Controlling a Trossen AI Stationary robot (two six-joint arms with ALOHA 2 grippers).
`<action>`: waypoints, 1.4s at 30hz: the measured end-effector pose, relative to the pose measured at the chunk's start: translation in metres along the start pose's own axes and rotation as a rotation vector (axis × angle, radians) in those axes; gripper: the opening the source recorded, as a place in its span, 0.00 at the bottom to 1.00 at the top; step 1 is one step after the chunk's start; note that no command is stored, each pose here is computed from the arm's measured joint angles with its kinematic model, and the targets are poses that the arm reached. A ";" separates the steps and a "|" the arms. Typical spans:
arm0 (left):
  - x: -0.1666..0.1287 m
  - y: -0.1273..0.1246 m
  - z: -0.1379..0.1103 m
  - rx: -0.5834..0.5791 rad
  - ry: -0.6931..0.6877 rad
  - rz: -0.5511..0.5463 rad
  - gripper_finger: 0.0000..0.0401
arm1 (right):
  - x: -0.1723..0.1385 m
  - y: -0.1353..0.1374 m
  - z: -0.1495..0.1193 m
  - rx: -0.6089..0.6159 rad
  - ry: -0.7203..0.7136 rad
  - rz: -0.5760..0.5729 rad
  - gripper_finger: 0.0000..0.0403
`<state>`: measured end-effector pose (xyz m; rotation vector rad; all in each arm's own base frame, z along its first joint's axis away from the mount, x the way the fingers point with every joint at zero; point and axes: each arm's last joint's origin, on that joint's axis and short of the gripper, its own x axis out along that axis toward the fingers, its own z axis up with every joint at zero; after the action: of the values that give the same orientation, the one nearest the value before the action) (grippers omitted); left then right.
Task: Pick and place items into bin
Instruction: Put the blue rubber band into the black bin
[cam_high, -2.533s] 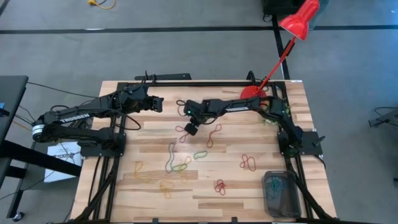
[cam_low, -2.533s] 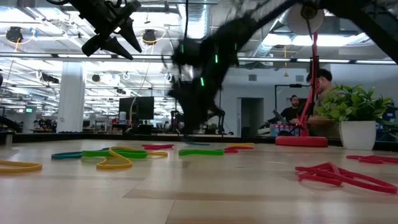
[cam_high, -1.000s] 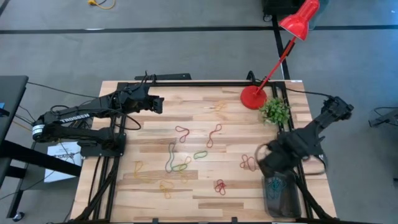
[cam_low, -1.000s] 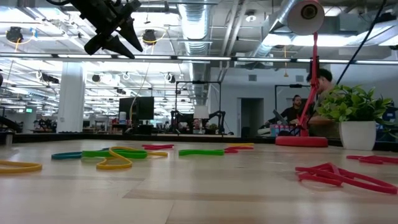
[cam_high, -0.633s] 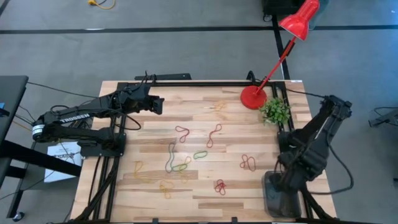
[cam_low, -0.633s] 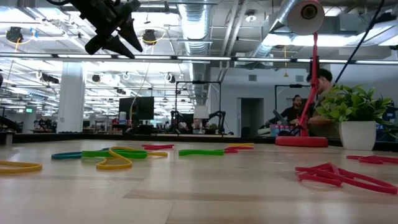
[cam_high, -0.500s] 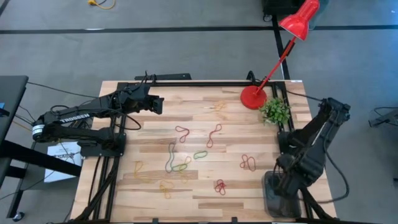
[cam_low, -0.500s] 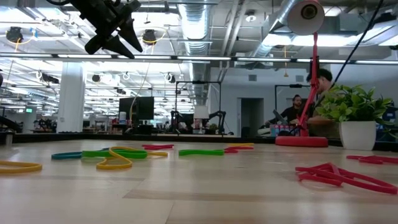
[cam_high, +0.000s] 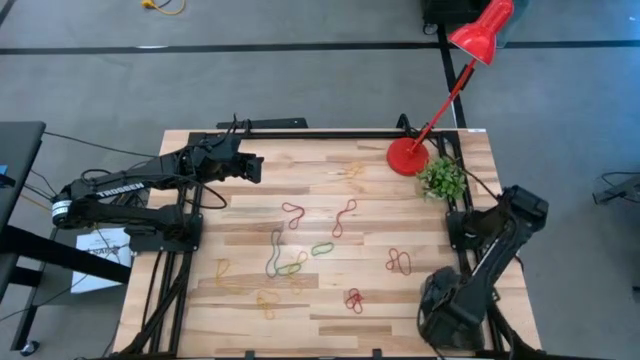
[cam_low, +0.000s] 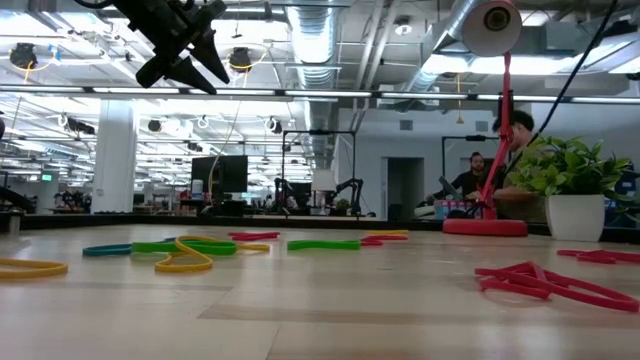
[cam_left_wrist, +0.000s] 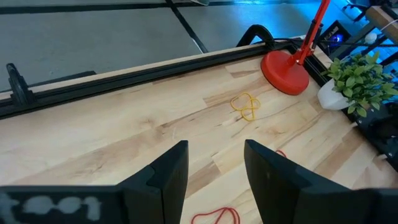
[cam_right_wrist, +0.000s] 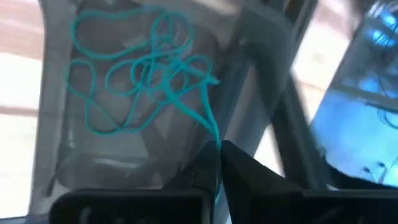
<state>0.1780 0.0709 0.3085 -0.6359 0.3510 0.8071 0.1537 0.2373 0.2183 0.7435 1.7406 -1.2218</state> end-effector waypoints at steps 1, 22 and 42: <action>0.000 0.000 0.000 0.000 0.000 0.000 0.36 | 0.002 0.005 -0.001 -0.002 0.016 0.010 0.06; 0.000 -0.004 -0.003 0.008 0.097 -0.123 0.36 | -0.047 0.017 0.043 -0.168 0.100 0.370 0.28; 0.003 -0.009 -0.072 0.175 0.525 -0.298 0.36 | -0.127 -0.012 0.204 0.094 -0.795 0.709 0.28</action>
<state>0.1829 0.0209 0.2558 -0.7108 0.7755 0.3096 0.2636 0.0425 0.3056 0.7027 0.6782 -0.9060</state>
